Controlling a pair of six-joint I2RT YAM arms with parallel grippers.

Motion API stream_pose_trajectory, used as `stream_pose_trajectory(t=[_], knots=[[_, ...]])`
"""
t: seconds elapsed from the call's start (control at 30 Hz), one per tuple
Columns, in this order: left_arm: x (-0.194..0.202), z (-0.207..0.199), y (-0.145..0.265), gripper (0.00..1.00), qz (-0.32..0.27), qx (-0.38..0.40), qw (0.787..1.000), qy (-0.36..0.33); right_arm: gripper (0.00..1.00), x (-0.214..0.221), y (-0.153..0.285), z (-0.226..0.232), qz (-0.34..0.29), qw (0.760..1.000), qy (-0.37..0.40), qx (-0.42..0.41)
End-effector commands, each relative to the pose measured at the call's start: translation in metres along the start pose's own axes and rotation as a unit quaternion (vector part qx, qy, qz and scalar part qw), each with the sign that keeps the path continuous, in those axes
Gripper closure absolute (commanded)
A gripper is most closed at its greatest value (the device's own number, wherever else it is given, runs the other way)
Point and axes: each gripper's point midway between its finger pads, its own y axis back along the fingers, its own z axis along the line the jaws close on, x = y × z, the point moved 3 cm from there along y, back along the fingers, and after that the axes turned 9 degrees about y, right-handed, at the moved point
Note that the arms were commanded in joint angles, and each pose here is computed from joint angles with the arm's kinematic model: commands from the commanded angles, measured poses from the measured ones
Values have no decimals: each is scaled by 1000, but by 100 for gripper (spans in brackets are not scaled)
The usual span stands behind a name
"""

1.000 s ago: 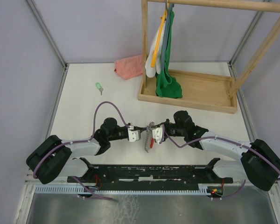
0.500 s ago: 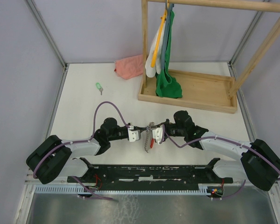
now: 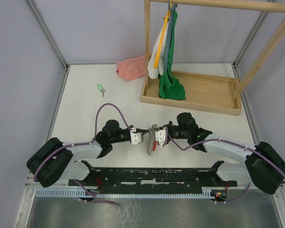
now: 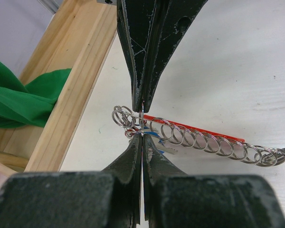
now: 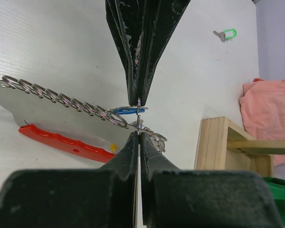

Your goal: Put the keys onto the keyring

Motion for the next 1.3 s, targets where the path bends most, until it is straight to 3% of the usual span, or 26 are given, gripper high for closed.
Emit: stream_pose_trajectory(t=[0.0,1.27], knots=[[-17,12,-3,97,-25,-20,999,-7,99,-13,1,-19,-29,999,23,30],[-22,9,0,97,-36,-15,999,-9,99,-13,3,-22,-23,999,20,42]])
